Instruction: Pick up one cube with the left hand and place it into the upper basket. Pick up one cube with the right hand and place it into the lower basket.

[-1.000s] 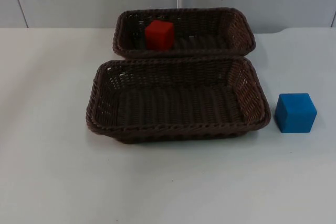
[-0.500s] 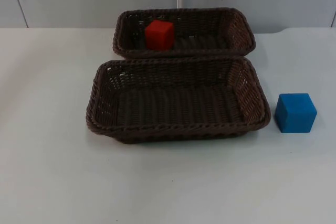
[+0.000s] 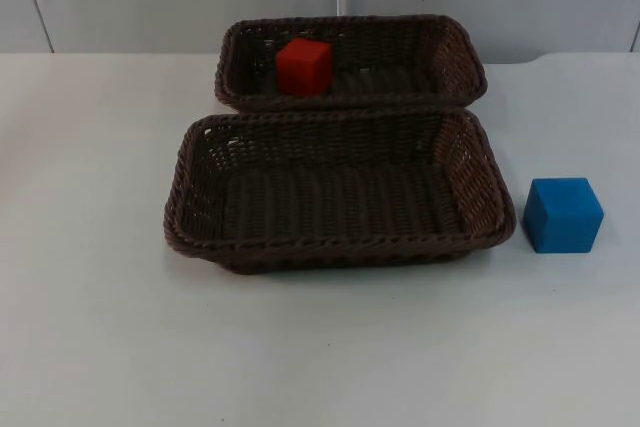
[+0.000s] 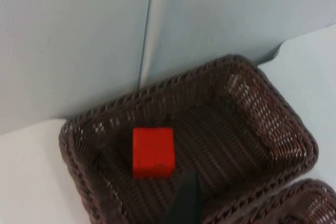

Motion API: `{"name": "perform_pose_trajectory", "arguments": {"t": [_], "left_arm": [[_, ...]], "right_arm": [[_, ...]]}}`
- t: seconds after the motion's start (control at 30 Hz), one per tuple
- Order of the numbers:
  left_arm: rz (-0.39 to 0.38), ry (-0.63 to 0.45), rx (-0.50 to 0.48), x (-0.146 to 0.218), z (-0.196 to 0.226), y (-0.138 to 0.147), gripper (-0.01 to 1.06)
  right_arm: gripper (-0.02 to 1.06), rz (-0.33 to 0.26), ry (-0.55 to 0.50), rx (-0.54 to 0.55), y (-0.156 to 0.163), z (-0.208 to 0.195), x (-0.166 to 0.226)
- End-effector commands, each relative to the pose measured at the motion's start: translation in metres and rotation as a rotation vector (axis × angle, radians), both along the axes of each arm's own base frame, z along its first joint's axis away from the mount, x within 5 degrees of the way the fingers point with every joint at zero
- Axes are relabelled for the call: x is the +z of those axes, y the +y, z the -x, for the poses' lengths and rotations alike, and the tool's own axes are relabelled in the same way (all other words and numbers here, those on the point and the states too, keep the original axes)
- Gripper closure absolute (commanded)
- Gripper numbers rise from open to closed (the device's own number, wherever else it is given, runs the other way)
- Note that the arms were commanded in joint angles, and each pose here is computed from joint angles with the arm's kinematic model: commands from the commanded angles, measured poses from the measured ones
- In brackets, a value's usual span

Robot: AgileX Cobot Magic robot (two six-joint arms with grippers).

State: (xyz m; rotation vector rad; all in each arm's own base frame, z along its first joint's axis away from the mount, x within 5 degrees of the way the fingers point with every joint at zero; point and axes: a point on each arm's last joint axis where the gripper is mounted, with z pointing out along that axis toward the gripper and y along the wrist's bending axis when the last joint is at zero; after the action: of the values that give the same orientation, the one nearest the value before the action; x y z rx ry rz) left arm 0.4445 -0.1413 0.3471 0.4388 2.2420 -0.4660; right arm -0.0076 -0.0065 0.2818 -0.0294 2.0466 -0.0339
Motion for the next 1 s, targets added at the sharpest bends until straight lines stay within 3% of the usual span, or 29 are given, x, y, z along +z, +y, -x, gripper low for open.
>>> {"name": "perform_pose_trajectory", "arguments": {"t": [0.0, 0.4, 0.97], "left_arm": [[0.011, -0.019, 0.025, 0.007, 0.014, 0.004, 0.32], [0.021, -0.111, 0.133, 0.004, 0.09, 0.032, 0.32], [0.021, -0.144, 0.149, 0.004, 0.168, 0.054, 0.32]], "right_arm": [[-0.01, 0.002, -0.002, -0.002, 0.0, 0.0, -0.002], [-0.01, 0.002, -0.002, -0.002, 0.0, 0.0, -0.002], [-0.01, 0.002, -0.002, -0.002, 0.0, 0.0, -0.002]]}}
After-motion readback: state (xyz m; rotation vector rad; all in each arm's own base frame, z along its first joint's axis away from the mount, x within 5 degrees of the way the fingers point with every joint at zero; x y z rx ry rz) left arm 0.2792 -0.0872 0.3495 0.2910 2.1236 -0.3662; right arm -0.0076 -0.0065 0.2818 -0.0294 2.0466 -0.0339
